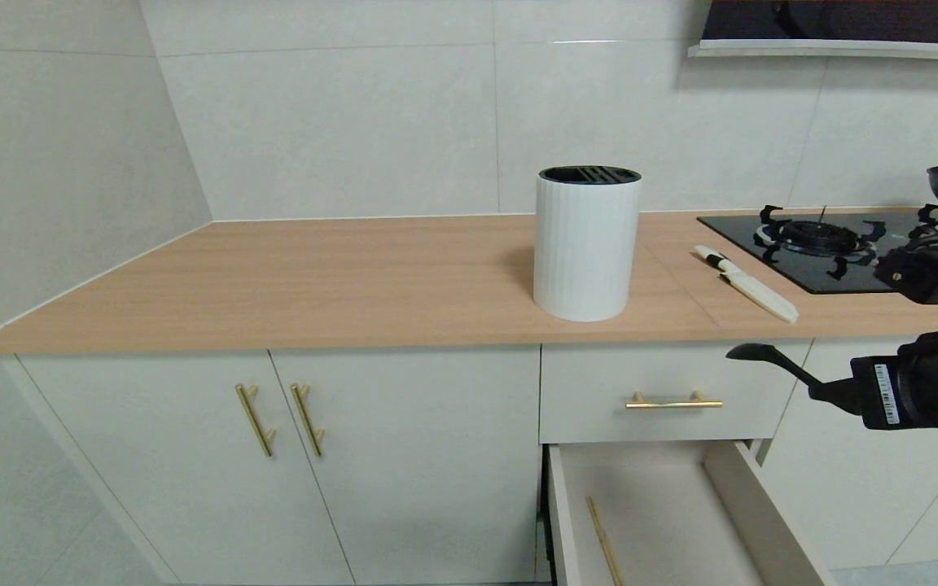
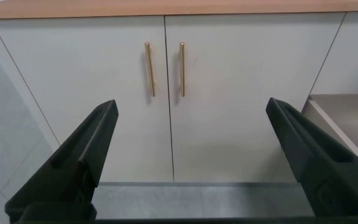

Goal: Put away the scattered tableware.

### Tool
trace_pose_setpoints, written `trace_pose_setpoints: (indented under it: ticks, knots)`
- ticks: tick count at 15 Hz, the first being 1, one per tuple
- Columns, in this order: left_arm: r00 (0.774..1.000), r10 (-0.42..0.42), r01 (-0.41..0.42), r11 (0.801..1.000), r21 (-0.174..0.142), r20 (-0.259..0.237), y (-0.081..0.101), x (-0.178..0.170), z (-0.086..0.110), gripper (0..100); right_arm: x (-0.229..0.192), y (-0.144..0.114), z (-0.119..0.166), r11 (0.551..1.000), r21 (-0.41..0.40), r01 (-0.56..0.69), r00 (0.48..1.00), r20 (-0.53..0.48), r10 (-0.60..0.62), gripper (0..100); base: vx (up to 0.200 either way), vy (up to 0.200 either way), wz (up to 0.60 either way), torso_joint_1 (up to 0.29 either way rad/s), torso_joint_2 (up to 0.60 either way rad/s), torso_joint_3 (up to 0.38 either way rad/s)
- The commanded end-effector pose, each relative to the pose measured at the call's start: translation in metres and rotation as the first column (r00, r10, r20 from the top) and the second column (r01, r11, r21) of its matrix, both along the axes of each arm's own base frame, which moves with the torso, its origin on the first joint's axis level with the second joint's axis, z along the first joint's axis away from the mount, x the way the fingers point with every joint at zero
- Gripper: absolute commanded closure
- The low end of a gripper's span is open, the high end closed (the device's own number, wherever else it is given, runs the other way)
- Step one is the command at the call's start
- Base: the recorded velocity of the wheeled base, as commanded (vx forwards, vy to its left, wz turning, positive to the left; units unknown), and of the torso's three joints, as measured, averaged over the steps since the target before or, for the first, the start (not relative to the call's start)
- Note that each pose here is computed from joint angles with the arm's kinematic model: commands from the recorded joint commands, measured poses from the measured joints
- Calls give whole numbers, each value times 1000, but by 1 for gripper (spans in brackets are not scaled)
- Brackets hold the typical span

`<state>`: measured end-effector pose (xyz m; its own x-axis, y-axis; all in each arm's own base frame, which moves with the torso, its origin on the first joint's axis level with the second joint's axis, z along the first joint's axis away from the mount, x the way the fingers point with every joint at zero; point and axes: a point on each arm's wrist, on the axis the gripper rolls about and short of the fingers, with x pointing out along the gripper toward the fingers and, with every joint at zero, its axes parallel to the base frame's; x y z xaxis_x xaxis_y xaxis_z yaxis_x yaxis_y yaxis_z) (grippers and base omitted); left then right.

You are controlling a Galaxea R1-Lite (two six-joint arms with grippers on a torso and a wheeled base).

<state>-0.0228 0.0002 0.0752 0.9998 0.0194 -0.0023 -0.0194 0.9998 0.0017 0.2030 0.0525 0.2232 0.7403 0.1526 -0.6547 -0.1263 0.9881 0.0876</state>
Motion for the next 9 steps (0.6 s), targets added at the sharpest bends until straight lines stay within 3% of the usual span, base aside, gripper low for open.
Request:
trace_pose_setpoints:
  ticks: [1, 9]
  knots:
    - [1000, 1, -1, 1000, 0, -1, 0, 0, 0, 0, 11, 1, -22, 1000, -20, 9, 997, -76, -10, 100, 0, 0, 0, 0, 0, 0]
    - [1000, 1, -1, 1000, 0, 1, 0, 0, 0, 0, 26, 4, -42, 999, -34, 11, 991, -131, -16, 100, 0, 0, 0, -19, 52, 32]
